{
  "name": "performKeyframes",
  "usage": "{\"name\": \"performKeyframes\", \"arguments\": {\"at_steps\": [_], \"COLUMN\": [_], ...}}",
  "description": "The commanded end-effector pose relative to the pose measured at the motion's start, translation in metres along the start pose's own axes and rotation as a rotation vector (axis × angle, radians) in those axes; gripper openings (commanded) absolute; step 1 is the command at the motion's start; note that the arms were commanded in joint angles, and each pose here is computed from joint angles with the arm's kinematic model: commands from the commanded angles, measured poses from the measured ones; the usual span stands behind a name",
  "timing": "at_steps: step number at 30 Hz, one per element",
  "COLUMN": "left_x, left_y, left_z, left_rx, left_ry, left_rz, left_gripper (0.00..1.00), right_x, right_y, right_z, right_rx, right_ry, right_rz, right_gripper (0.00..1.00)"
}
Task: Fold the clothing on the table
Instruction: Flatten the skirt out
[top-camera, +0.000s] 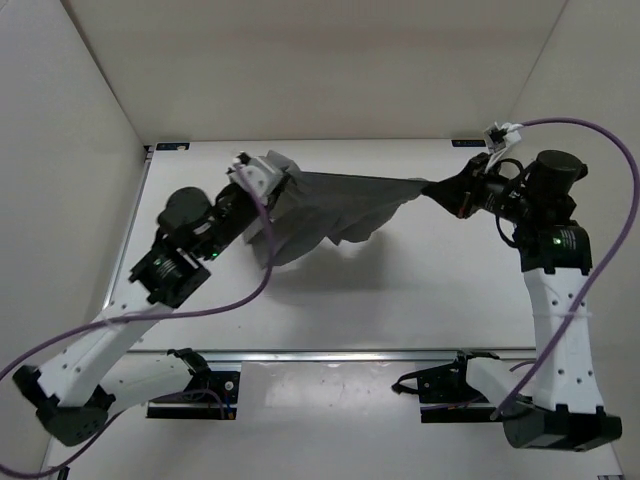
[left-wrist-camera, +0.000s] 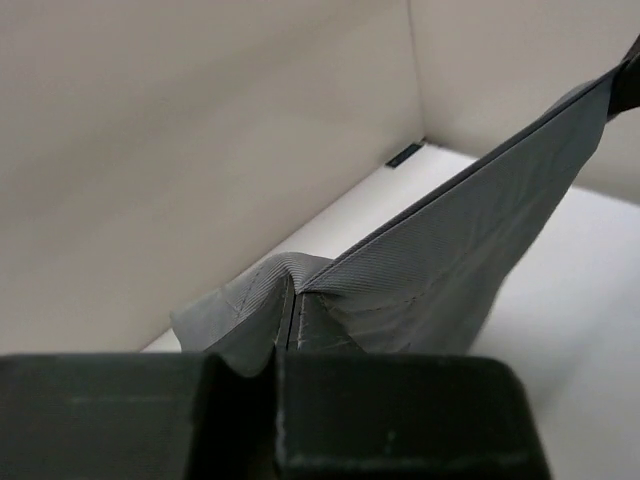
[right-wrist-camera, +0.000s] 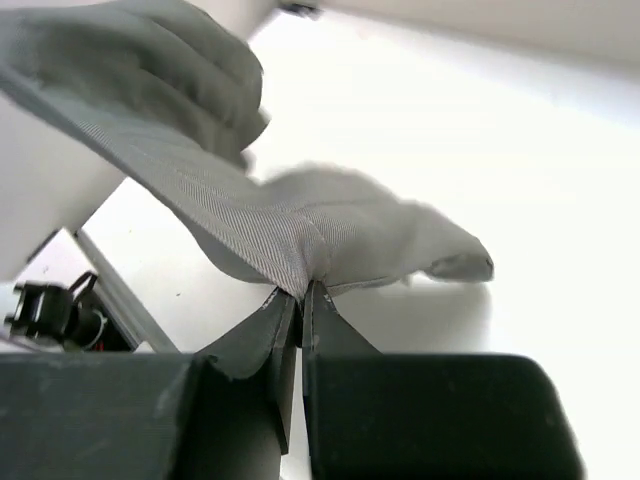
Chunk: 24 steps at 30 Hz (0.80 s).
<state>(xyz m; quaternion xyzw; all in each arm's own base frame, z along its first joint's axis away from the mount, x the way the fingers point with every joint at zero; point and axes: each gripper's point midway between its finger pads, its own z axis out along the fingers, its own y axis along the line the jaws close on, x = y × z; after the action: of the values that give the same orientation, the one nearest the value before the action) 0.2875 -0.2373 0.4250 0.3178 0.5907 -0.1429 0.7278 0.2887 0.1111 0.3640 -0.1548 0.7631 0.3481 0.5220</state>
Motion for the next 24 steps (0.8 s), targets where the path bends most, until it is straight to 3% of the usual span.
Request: {"name": "performKeyframes", "arguments": {"at_steps": [1, 8, 16, 19, 21, 24], "left_x": [-0.016, 0.014, 0.061, 0.043, 0.010, -0.003], "left_y": [0.017, 0.046, 0.082, 0.097, 0.106, 0.104], "left_z": [-0.039, -0.038, 0.025, 0.042, 0.044, 0.037], "left_rx": [-0.027, -0.130, -0.269, -0.310, -0.325, -0.331], "left_ry": [0.000, 0.098, 0.288, 0.302, 0.237, 0.231], "left_rz": [-0.076, -0.051, 0.086, 0.159, 0.159, 0.173], "left_gripper": [0.00, 0.00, 0.00, 0.00, 0.00, 0.00], "right_x": [-0.021, -0.029, -0.045, -0.105, -0.120, -0.123], "right_y": [0.004, 0.004, -0.040, -0.037, -0.034, -0.031], "right_z": [-0.008, 0.030, 0.098, 0.095, 0.090, 0.073], "right_rx": [0.059, 0.008, 0.077, 0.143, 0.149, 0.144], "right_ry": [-0.036, 0.025, 0.106, 0.042, 0.004, -0.033], "right_rz": [-0.092, -0.104, -0.166, -0.264, -0.276, -0.262], "right_gripper": [0.00, 0.00, 0.01, 0.00, 0.00, 0.00]}}
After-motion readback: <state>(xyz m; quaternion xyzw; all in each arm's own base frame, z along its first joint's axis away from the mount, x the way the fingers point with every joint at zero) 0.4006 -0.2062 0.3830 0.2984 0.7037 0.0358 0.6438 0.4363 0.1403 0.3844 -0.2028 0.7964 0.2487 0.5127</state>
